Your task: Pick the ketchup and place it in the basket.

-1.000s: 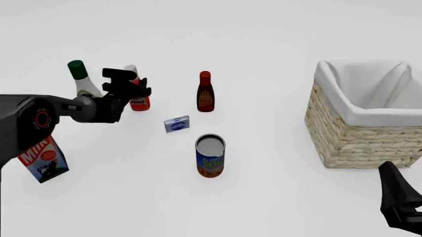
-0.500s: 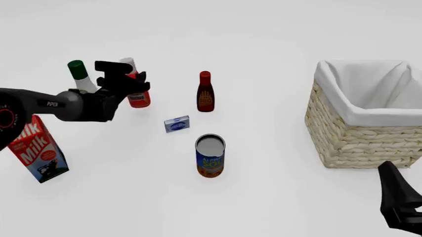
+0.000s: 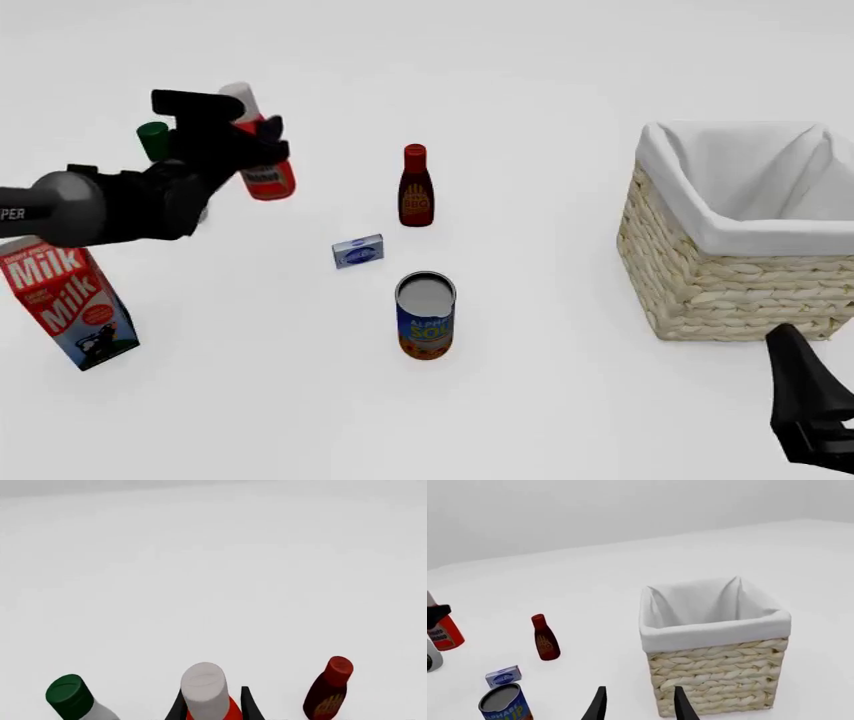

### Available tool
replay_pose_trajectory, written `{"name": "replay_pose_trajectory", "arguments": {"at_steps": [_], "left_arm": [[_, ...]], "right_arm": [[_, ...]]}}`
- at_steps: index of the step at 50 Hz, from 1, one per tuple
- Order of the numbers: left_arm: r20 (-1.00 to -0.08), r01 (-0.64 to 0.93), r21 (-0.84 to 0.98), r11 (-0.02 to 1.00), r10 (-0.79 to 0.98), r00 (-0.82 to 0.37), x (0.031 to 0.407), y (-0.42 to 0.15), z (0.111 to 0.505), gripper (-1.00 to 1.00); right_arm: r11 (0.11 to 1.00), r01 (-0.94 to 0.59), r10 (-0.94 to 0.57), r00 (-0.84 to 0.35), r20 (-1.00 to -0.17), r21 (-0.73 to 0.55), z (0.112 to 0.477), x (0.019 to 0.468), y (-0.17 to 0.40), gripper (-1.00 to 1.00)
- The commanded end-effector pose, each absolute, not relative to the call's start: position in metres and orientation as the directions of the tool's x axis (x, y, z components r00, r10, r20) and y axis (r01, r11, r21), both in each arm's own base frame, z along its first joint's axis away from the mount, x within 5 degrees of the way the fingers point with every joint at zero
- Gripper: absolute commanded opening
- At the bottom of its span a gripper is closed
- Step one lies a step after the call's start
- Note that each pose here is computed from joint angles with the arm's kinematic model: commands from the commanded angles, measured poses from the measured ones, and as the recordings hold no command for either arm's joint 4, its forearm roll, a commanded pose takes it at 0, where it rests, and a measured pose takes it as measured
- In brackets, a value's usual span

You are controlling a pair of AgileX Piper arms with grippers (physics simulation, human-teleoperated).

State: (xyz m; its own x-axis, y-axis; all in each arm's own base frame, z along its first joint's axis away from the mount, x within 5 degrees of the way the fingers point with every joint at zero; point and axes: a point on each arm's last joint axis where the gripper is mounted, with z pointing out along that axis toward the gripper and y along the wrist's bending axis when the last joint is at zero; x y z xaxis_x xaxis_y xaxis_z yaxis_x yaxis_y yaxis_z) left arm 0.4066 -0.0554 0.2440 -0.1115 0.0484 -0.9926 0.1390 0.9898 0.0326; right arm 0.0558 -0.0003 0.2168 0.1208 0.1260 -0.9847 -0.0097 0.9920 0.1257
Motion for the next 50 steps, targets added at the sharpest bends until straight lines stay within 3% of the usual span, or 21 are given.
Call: {"name": "replay_pose_trajectory", "arguments": {"at_steps": [1,22,35,50], "left_arm": [[-0.995,0.151,0.054,0.987,0.067,-0.079,0.383,-0.057,0.268,-1.0],[-0.994,0.207,0.075,0.975,0.09,-0.064,0.323,-0.067,0.307,-1.0],[-0.992,0.288,0.099,0.953,0.119,-0.052,0.274,-0.08,0.323,-1.0],[-0.987,0.385,0.101,0.918,0.14,-0.076,0.23,-0.093,0.344,-1.0]], "right_arm": [[0.993,-0.016,0.121,0.128,-0.984,0.12,0.217,0.056,0.0,1.0],[0.993,-0.006,0.12,0.109,-0.987,0.12,0.221,0.055,0.0,1.0],[0.995,-0.009,0.102,0.109,-0.989,0.101,0.258,0.07,0.0,1.0],[0.986,-0.129,0.112,0.079,-0.991,0.101,0.29,0.086,0.01,1.0]]}}
